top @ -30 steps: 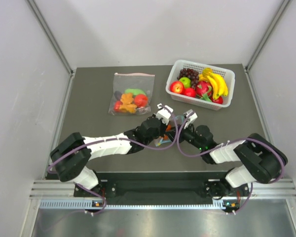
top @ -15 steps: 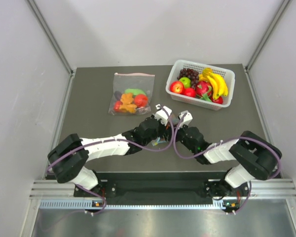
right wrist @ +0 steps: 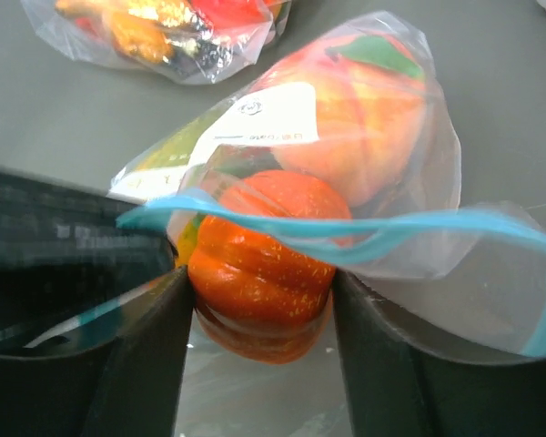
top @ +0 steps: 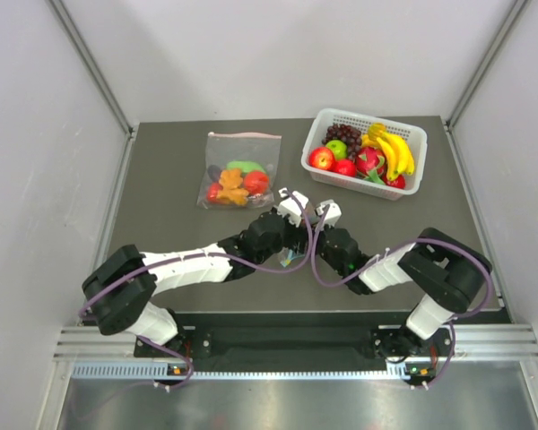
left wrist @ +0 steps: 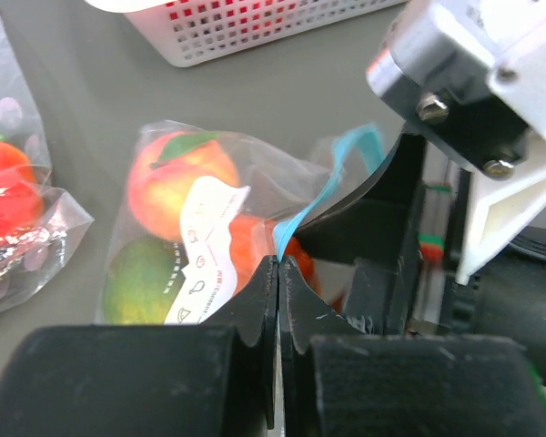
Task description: Open the zip-top bag and remove the fake food
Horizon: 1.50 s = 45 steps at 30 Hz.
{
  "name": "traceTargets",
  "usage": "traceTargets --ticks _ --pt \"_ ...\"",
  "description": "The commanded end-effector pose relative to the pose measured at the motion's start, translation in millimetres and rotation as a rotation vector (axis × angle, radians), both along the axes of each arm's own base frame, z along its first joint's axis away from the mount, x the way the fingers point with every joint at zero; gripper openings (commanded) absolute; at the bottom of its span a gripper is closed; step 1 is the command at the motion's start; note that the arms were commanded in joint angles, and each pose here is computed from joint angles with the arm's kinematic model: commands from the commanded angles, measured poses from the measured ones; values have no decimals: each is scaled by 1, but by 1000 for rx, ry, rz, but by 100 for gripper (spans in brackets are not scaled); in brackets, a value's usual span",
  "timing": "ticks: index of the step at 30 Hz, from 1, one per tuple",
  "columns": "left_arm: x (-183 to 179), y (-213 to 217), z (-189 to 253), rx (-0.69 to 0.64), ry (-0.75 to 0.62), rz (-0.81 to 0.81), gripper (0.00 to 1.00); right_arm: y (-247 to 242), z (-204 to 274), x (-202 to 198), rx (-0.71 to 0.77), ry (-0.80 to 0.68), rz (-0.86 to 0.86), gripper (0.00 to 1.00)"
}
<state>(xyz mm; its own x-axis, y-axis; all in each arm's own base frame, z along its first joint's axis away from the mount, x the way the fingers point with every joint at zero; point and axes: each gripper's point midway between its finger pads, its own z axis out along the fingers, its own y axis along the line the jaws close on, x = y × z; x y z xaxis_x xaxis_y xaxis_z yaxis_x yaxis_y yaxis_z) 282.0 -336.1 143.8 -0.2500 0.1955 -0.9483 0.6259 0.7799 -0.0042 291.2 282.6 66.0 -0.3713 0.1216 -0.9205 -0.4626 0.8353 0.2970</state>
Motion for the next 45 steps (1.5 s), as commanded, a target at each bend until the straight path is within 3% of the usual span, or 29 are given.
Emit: traceTargets --ticks 1,4,7,19,33,45 --pt "-9 -12 20 -61 -40 -58 0 10 8 8 6 -29 -22 55" --pt "-9 -13 19 -62 -38 -61 0 8 7 8 4 -32 -26 22" --pt "-4 -12 15 -47 -40 -38 0 6 12 6 15 -46 -22 10" --pt "23 -19 3 -8 -28 -4 0 -34 37 -10 27 -121 -86 2" --pt "54 -19 1 -26 -9 17 0 -47 50 -30 66 -179 -39 1" --pt "69 -9 0 -25 -11 30 0 -67 82 -22 50 -271 -110 3"
